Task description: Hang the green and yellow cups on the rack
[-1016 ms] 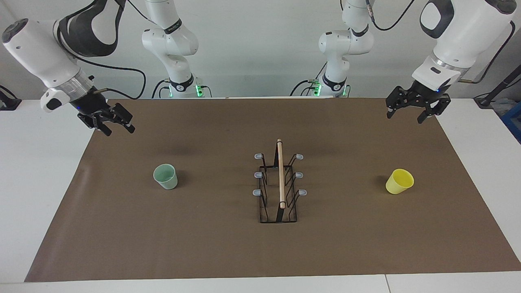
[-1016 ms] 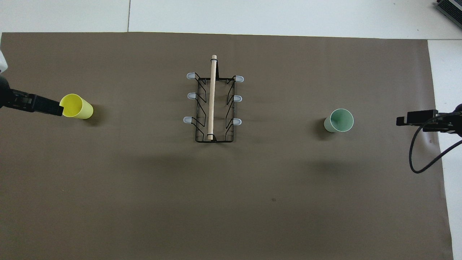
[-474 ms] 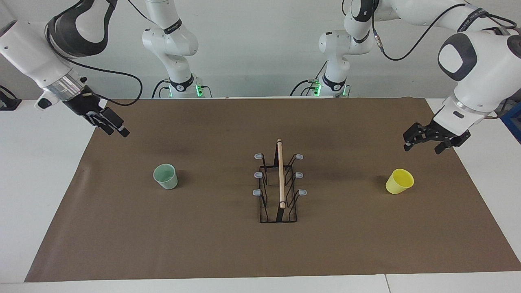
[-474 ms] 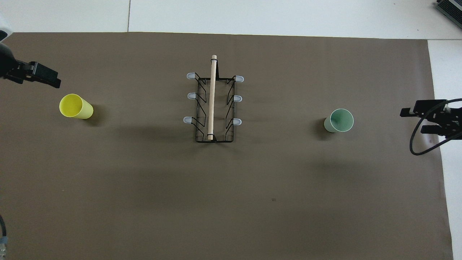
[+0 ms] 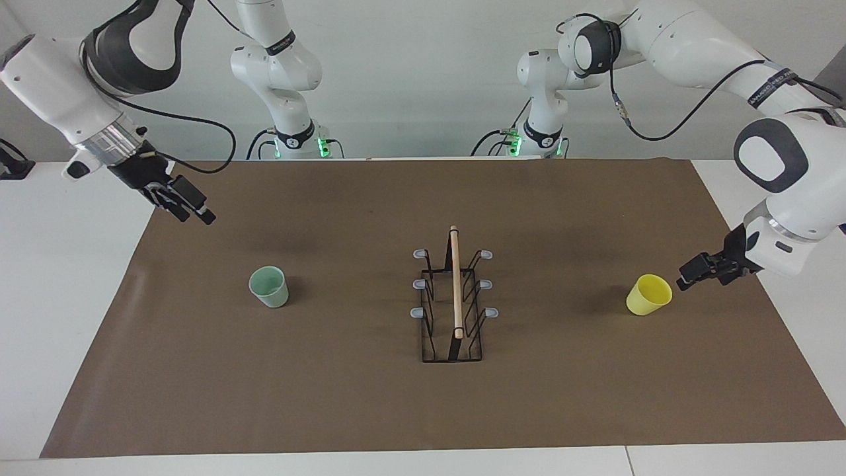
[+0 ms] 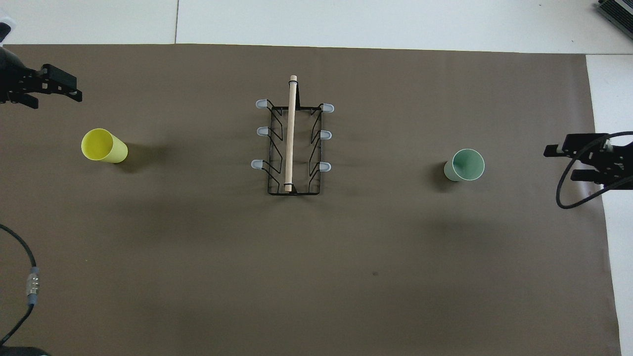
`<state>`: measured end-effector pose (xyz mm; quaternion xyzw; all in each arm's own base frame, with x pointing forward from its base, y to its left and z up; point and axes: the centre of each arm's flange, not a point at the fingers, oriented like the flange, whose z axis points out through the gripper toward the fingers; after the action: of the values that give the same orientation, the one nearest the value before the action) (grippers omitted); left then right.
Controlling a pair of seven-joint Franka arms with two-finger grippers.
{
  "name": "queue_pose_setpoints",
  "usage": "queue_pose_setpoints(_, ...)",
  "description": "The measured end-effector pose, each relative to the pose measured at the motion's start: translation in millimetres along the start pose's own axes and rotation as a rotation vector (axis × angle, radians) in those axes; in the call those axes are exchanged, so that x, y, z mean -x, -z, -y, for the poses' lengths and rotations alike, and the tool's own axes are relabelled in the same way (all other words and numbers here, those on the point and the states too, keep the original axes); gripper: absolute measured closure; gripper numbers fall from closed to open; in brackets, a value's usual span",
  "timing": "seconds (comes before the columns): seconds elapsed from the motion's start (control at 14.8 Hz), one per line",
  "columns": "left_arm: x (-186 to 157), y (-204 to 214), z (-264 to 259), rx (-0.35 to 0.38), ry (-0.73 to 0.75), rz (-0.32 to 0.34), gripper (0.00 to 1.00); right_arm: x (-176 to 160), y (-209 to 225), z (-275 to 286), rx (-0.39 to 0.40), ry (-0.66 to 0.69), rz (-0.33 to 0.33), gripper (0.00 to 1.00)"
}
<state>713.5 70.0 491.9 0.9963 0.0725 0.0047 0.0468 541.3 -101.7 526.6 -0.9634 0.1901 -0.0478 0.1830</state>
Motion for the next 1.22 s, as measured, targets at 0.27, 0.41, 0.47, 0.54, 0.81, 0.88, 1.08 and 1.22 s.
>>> queue_pose_setpoints(0.27,-16,-26,16,0.022,0.194,-0.034,0.00,-19,30,24,0.164,0.145,-0.019,0.00)
queue_pose_setpoints(0.41,-21,-41,38,0.052,0.319,-0.030,0.00,-24,34,35,0.251,0.193,0.010,0.00)
queue_pose_setpoints(0.47,-23,-48,52,0.069,0.401,-0.022,0.00,-26,26,39,0.293,0.212,0.041,0.00)
queue_pose_setpoints(0.54,-24,-54,62,0.079,0.485,-0.013,0.00,-30,14,41,0.333,0.227,0.072,0.00)
queue_pose_setpoints(0.81,-27,-74,85,0.132,0.776,0.031,0.00,-73,-58,72,0.446,0.312,0.159,0.00)
queue_pose_setpoints(0.88,-27,-76,89,0.158,0.848,0.044,0.00,-80,-82,84,0.478,0.346,0.176,0.00)
queue_pose_setpoints(1.08,-24,-85,98,0.200,1.046,0.097,0.00,-83,-147,120,0.560,0.455,0.201,0.00)
queue_pose_setpoints(1.22,-20,-94,107,0.237,1.140,0.135,0.00,-73,-186,142,0.630,0.546,0.234,0.00)
